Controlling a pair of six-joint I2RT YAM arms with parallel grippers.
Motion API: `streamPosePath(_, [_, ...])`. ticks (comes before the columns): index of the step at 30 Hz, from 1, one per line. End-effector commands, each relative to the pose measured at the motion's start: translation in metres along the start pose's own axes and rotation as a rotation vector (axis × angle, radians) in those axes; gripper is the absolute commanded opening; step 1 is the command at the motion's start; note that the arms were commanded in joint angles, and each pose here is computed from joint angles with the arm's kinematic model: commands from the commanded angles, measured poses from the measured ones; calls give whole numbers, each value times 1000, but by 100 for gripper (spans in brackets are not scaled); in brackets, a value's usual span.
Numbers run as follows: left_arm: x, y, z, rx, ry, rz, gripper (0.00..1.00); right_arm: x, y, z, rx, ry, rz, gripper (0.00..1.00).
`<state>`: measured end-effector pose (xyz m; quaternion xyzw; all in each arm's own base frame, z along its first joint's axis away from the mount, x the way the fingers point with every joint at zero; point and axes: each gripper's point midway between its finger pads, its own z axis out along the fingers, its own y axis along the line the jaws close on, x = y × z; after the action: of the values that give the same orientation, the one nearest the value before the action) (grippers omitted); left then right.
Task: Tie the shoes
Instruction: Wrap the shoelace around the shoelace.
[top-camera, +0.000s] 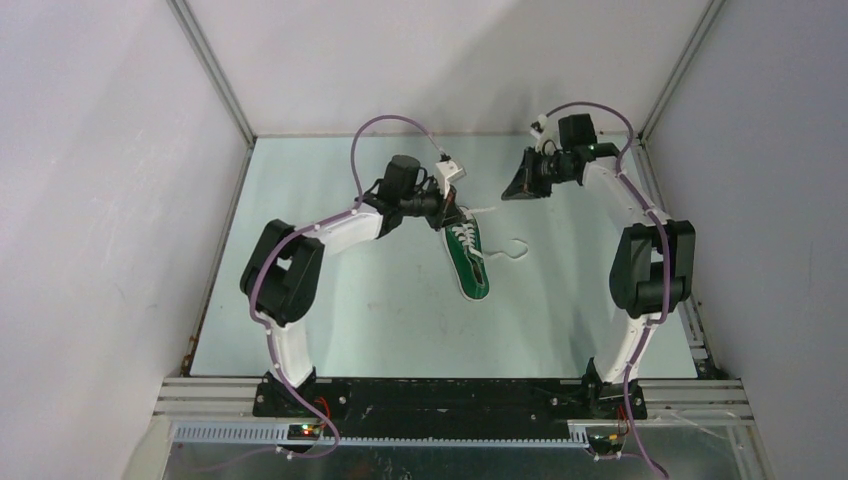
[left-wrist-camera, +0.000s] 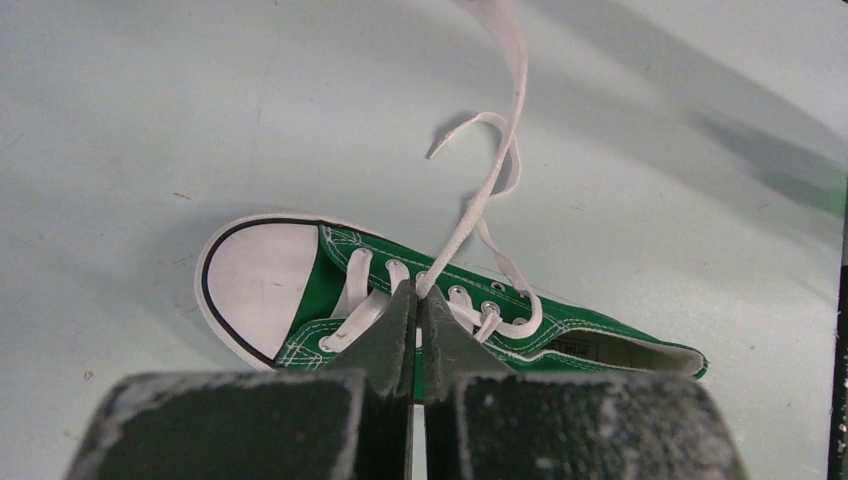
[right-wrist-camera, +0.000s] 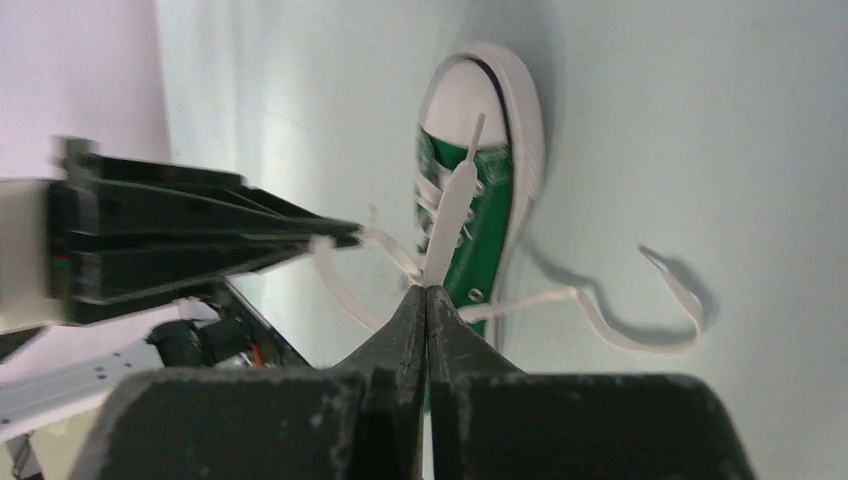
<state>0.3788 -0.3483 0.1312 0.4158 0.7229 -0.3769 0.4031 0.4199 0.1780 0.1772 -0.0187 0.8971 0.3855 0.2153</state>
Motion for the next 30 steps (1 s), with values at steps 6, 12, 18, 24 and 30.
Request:
streamPosePath(6, [-35, -2, -24, -20, -73, 19, 0, 113, -28, 15, 77, 301, -107, 7])
streamPosePath(12, [-28, -7, -26, -1, -57, 22, 1, 67, -25, 5, 47, 230, -189, 29])
streamPosePath(18, [-17, -11, -27, 21, -34, 33, 2, 18, 21, 5, -163, 128, -437, 41])
streamPosePath(24, [-20, -17, -25, 60, -54, 19, 4, 9, 55, 22, -324, 131, -589, 40])
streamPosePath(30, [-24, -17, -23, 74, -89, -31, 5, 30, 64, 36, -408, 201, -620, 38])
